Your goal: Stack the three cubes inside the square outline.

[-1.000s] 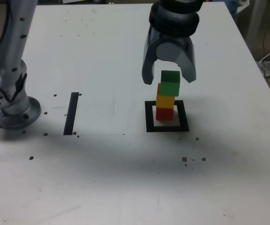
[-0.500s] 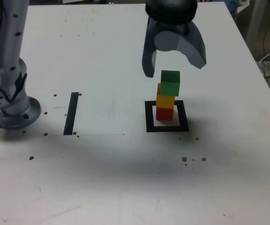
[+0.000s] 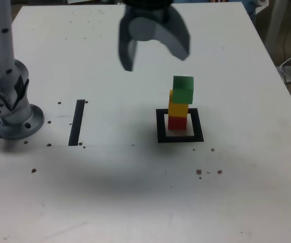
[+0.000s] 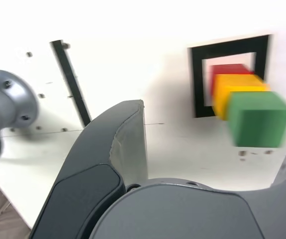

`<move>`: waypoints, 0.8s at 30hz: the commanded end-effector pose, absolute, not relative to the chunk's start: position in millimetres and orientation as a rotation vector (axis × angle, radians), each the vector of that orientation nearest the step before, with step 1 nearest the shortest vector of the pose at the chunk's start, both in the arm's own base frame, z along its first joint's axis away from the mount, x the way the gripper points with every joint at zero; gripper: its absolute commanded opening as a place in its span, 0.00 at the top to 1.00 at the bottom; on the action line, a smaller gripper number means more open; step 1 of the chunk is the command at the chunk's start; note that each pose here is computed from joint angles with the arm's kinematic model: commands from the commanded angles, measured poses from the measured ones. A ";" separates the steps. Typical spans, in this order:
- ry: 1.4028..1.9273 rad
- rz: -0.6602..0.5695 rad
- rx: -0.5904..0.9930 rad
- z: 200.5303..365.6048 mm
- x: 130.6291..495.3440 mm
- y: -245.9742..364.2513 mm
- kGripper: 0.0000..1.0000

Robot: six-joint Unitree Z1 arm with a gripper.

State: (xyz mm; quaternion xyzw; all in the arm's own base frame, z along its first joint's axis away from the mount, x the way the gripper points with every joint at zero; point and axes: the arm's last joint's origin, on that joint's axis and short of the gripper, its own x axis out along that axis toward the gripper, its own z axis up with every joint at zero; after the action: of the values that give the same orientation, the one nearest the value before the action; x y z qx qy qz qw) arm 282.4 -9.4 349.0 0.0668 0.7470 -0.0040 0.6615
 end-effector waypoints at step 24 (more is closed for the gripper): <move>1.784 -0.003 0.089 279.8 162.7 5.3 0.00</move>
State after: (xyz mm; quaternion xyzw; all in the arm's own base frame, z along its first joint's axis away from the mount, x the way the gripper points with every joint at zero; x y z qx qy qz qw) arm 165.1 5.1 281.8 0.0399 0.7800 -0.0017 0.6246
